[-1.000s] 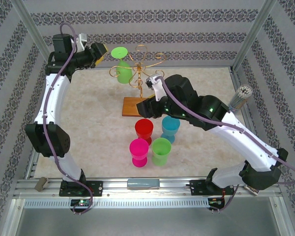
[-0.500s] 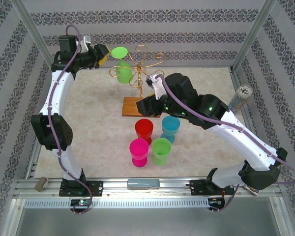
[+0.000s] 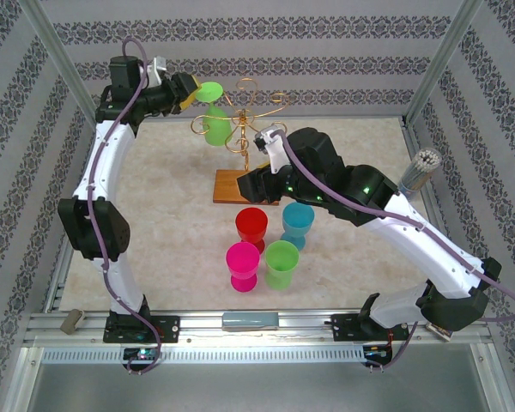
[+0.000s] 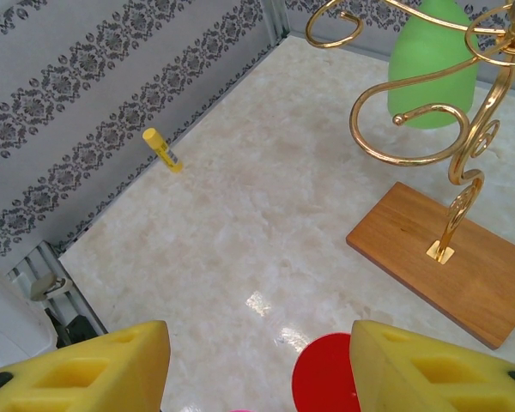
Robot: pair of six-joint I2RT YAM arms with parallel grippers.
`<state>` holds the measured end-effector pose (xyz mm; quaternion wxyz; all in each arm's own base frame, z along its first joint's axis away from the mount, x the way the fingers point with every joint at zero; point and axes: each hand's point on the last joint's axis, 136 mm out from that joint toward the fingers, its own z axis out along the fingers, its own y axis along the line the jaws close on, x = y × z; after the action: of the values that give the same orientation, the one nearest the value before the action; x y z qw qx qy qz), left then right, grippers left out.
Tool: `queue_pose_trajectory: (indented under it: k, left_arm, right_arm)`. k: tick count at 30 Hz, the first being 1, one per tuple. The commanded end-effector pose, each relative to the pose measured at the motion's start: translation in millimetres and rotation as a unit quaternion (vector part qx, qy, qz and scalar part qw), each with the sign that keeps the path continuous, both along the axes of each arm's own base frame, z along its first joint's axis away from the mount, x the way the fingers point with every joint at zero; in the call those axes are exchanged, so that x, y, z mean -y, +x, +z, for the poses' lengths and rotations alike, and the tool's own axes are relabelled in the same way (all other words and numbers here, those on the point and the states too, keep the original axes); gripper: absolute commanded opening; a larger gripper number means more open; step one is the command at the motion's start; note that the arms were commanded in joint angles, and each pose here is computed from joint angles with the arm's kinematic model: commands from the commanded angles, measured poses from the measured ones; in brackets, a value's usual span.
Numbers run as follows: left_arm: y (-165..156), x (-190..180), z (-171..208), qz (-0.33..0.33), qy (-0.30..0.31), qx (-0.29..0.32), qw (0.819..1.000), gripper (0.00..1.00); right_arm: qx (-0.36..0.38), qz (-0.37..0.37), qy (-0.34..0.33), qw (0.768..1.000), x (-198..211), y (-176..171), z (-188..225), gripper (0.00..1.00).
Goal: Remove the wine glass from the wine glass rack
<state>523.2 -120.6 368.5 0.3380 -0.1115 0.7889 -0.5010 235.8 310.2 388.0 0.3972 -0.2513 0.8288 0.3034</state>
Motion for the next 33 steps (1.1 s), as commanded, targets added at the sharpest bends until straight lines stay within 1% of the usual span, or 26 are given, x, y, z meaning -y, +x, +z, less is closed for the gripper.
queue_pose_trajectory:
  k: [1, 5, 11, 33]
  left_arm:
    - [1.3, 6.6, 5.8, -0.011, -0.007, 0.015, 1.0, 0.46]
    - [1.2, 8.0, 5.3, -0.011, -0.008, 0.014, 1.0, 0.44]
    - [2.7, 10.0, 2.6, -0.011, -0.011, 0.011, 1.0, 0.38]
    - [4.4, 14.4, -4.8, -0.015, -0.02, 0.006, 1.0, 0.28]
  right_arm:
    - [0.003, -0.007, 0.008, 1.0, 2.7, 2.7, 2.4, 0.58]
    - [0.004, -0.006, 0.008, 1.0, 3.8, 1.9, 1.7, 0.58]
    - [0.003, -0.007, 0.007, 1.0, 4.7, 1.8, 0.8, 0.58]
    - [0.003, -0.01, 0.009, 1.0, 6.0, 3.2, 0.9, 0.58]
